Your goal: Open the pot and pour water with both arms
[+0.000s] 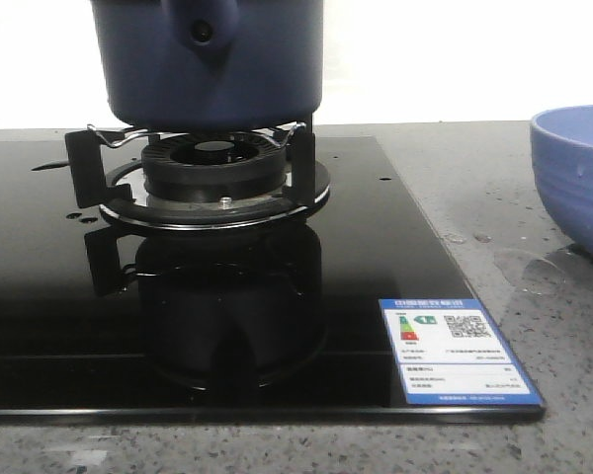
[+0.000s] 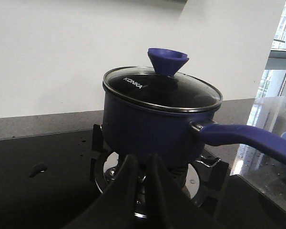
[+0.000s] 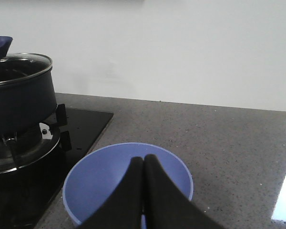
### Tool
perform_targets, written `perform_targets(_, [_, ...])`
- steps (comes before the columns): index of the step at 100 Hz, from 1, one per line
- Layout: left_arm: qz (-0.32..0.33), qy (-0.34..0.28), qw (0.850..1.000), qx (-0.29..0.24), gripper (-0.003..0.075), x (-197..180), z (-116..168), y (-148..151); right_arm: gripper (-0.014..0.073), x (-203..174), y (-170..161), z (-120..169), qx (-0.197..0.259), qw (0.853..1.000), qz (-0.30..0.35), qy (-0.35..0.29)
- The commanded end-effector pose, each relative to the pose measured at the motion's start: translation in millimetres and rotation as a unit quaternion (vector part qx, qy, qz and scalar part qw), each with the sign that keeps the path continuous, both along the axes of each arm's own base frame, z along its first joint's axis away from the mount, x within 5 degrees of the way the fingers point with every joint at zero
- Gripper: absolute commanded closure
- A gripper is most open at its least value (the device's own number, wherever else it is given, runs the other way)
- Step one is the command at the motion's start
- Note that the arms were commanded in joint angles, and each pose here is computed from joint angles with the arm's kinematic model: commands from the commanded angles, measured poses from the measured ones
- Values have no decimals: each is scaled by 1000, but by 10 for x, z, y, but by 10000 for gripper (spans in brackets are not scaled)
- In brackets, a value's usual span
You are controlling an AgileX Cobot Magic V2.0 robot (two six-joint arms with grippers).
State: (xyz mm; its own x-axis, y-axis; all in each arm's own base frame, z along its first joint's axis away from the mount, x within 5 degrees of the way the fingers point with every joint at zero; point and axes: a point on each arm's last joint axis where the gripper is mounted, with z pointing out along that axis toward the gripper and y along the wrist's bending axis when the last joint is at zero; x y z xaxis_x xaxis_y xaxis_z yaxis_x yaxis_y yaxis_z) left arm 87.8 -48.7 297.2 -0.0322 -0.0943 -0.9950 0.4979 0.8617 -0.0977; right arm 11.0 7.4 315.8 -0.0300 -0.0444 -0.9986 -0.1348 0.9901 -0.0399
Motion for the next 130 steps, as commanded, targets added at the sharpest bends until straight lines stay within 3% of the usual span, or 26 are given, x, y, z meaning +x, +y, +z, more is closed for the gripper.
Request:
perform_targets(1, [7, -34, 999, 29, 741, -35, 102, 24, 659, -7, -12, 133, -4, 999, -6, -44])
perform_targets(7, [12, -52, 997, 64, 741, -77, 100, 45, 659, -7, -12, 133, -4, 999, -6, -44])
perform_targets(14, [30, -46, 997, 58, 741, -114, 98, 93, 659, -7, -12, 133, -4, 999, -6, -44])
perform_targets(24, [61, -40, 993, 91, 741, -155, 22, 168, 659, -7, -12, 133, -4, 999, -6, -44])
perform_targets(57, [166, -11, 982, 89, 741, -242, -538, 362, 659, -7, -12, 133, -4, 999, -6, -44])
perform_targets(72, [197, -3, 978, 61, 741, -291, -830, 409, 659, -7, -12, 133, -4, 999, -6, -44])
perform_targets(87, [212, 41, 974, 66, 741, -333, -1099, 429, 659, -7, -12, 133, -4, 999, -6, -44])
perform_targets(99, [222, 85, 967, 90, 741, -343, -1186, 444, 659, -7, -12, 133, -4, 999, -6, -44])
perform_targets(130, [229, 85, 965, 91, 741, -341, -1191, 453, 659, -7, -12, 133, -4, 999, -6, -44])
